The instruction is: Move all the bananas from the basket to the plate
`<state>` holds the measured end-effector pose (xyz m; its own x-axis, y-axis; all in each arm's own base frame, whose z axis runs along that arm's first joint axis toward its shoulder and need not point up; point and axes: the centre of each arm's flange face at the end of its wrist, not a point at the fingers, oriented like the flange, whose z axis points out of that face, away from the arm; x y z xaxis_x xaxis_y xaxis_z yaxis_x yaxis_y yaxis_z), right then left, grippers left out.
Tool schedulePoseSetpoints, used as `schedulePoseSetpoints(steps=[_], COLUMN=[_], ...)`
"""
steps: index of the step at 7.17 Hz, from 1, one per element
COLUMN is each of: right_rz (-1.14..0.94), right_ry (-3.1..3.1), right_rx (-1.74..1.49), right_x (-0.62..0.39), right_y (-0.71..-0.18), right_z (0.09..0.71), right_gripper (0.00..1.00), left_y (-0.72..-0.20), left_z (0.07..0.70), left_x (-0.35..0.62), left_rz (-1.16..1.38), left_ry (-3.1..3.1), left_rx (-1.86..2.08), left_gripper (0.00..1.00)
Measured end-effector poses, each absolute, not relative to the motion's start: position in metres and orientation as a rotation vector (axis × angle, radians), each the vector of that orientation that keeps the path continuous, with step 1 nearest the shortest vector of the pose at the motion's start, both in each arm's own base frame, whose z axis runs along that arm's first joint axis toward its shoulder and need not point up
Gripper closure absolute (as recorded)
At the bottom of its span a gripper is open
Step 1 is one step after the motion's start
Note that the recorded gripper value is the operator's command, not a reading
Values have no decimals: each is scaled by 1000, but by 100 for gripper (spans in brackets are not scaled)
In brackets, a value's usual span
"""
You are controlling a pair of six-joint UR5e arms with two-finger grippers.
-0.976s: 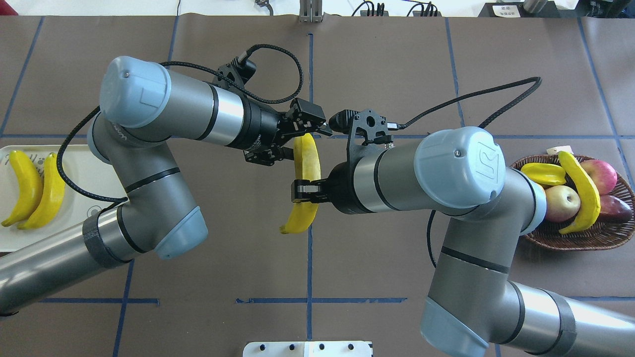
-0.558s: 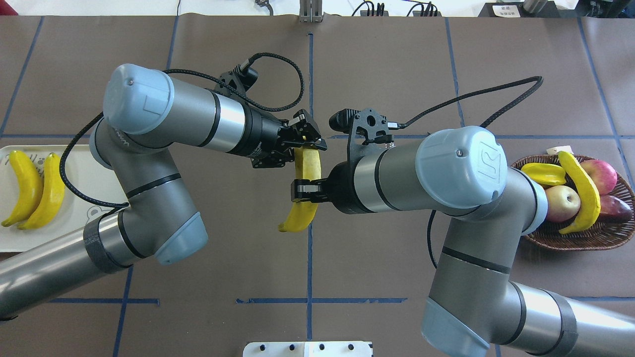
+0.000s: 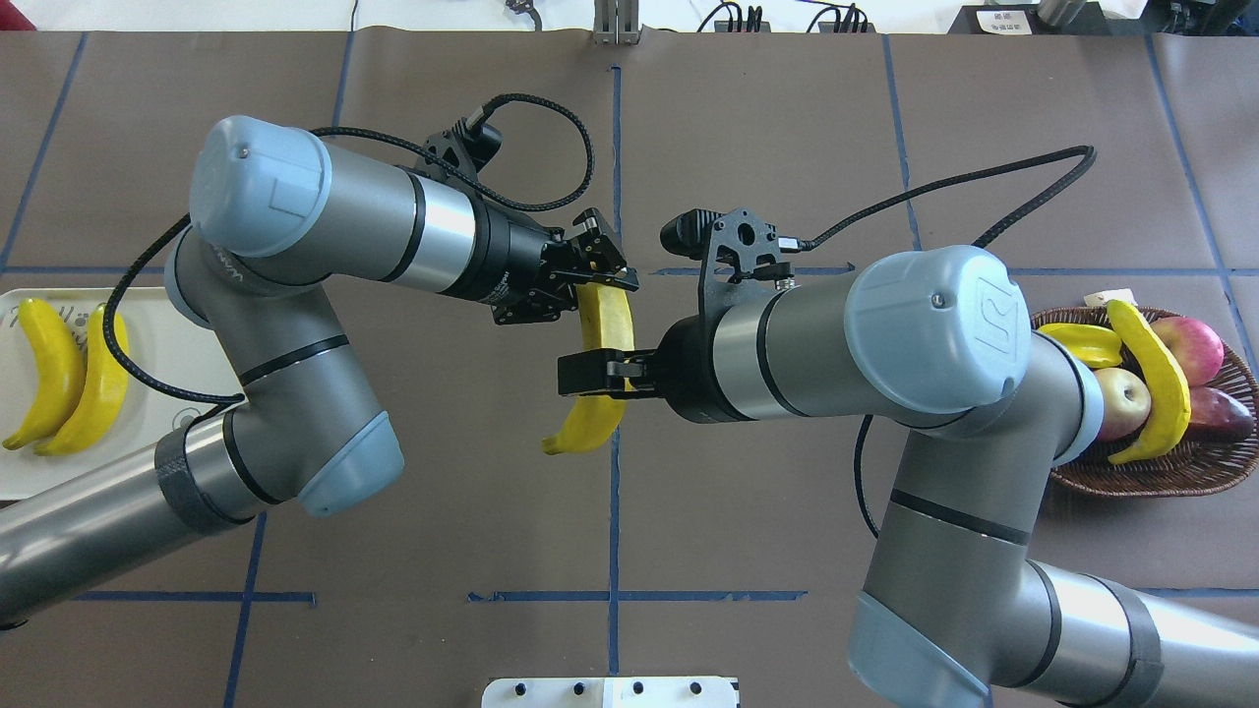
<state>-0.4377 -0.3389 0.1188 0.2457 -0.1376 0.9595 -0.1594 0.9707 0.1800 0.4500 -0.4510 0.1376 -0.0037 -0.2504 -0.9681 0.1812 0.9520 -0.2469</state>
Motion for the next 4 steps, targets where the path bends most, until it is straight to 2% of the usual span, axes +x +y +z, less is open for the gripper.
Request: schedulePoseSetpoints(steps=[2,4], right_rz=[14,25], right_ry=[-1345,-1335], right_rx=[268,271], right_x=[-409,-389], right_y=[-327,-323], right_z=[121,135], right_gripper=[0,0], left_y=[-485,-518], left_z=[175,254], left_x=[434,396], left_rz=[-400,-428], left_ry=[1442,1243], left_rx=[-27,18], left_gripper=[100,100])
